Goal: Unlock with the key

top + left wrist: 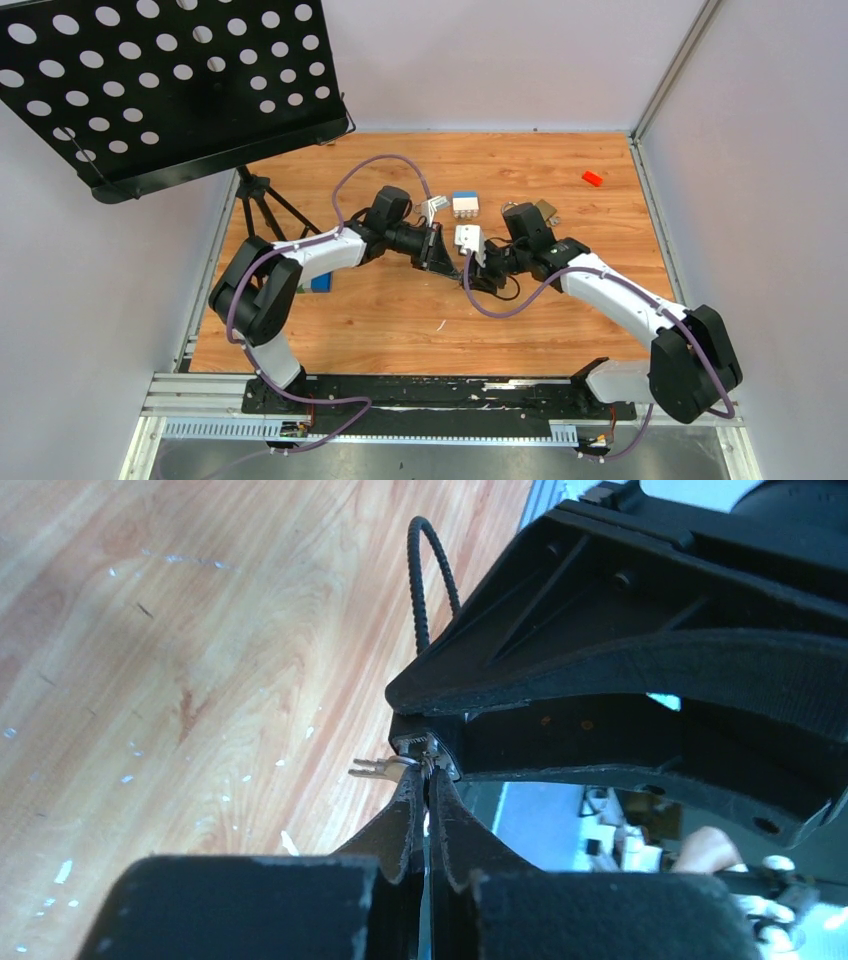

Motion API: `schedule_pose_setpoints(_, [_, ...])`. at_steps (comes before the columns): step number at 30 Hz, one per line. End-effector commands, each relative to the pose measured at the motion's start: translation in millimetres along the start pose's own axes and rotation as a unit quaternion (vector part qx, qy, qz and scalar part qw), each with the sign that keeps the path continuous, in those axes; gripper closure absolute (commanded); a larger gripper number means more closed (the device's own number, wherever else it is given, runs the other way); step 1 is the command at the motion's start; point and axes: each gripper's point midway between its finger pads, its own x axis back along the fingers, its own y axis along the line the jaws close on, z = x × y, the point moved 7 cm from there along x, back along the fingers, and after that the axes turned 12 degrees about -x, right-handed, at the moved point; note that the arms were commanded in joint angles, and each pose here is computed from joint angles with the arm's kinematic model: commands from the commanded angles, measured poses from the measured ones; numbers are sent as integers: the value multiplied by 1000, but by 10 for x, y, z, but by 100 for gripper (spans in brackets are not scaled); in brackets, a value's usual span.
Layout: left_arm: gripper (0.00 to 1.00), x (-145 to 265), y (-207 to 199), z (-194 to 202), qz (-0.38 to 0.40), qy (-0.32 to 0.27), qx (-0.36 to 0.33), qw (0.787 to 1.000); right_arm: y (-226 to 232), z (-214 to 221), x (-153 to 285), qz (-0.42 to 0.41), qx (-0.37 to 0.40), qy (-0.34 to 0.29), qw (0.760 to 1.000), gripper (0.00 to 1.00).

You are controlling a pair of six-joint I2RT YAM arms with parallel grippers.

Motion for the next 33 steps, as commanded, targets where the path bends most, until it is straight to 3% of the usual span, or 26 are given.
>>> schedule_pose_setpoints(1, [100, -56, -53, -57, 39, -22, 48, 998, -44, -191, 20, 62, 70, -27, 995, 100])
schedule_pose_setpoints(9, [100, -192, 64, -6, 54, -22, 103, 993, -43, -273, 40, 81, 79, -42, 993, 100])
schedule_pose_setpoints(22, [100, -405, -29, 50, 71, 5, 87, 994, 34, -364, -24, 72, 95, -53, 991, 100])
schedule_pose_setpoints(33, [100, -523, -58, 67, 95, 11, 121, 988, 30, -435, -92, 157, 144, -28, 977, 100])
